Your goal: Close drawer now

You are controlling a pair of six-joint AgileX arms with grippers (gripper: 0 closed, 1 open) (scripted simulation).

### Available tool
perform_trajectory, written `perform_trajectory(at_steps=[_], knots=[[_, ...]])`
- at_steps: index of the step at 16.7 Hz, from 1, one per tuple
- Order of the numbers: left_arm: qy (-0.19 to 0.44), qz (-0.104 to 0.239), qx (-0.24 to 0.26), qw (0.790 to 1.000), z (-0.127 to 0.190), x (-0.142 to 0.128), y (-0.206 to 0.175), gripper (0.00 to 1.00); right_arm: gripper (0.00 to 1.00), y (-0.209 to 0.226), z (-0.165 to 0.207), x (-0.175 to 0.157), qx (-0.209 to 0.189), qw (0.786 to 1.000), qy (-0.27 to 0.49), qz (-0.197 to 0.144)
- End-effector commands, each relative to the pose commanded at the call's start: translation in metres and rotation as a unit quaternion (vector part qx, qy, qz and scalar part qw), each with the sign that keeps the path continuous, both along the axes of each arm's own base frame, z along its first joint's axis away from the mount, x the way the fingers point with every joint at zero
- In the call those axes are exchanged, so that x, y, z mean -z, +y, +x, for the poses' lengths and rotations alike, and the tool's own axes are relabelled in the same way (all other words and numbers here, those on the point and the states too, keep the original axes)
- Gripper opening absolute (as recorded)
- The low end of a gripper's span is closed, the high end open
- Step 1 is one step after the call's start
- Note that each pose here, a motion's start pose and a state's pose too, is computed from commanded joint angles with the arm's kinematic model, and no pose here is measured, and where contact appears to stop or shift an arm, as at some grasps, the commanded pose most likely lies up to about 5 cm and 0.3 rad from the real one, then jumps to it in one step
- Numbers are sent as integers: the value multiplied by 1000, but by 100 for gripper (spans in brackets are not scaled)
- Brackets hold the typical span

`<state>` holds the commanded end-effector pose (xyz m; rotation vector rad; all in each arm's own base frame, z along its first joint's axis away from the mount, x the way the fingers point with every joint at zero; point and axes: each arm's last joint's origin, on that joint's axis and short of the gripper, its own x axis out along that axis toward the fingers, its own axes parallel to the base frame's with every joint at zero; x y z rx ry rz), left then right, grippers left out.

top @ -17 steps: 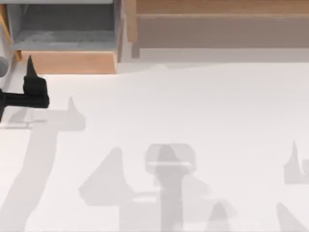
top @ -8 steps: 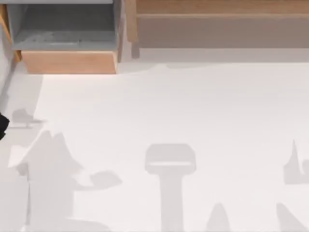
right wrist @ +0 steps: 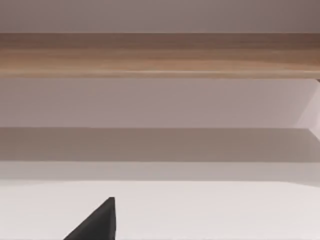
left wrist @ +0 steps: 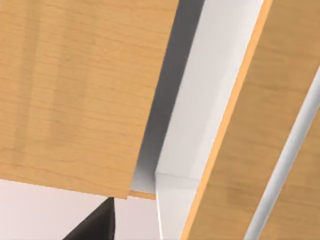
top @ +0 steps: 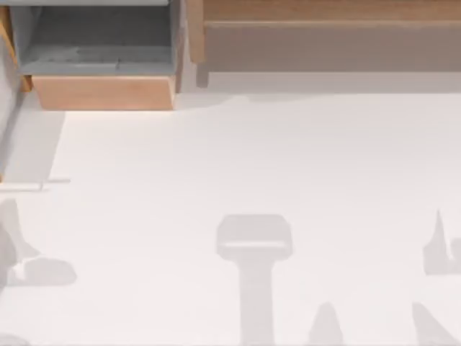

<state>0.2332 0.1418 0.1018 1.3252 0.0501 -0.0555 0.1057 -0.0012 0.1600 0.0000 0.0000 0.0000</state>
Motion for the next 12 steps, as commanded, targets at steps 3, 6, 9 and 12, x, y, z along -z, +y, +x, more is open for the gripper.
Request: perform_trajectory(at_steps=[3, 6, 9, 12], knots=[[-24, 84, 7, 996, -3, 5, 23, 100, 100, 0, 0, 0, 0, 1000, 0, 0], [-36, 122, 8, 992, -4, 7, 33, 100, 100, 0, 0, 0, 0, 1000, 0, 0], [-36, 122, 8, 992, -4, 7, 33, 100, 100, 0, 0, 0, 0, 1000, 0, 0], [-36, 122, 8, 992, 1, 6, 32, 100, 100, 0, 0, 0, 0, 1000, 0, 0]])
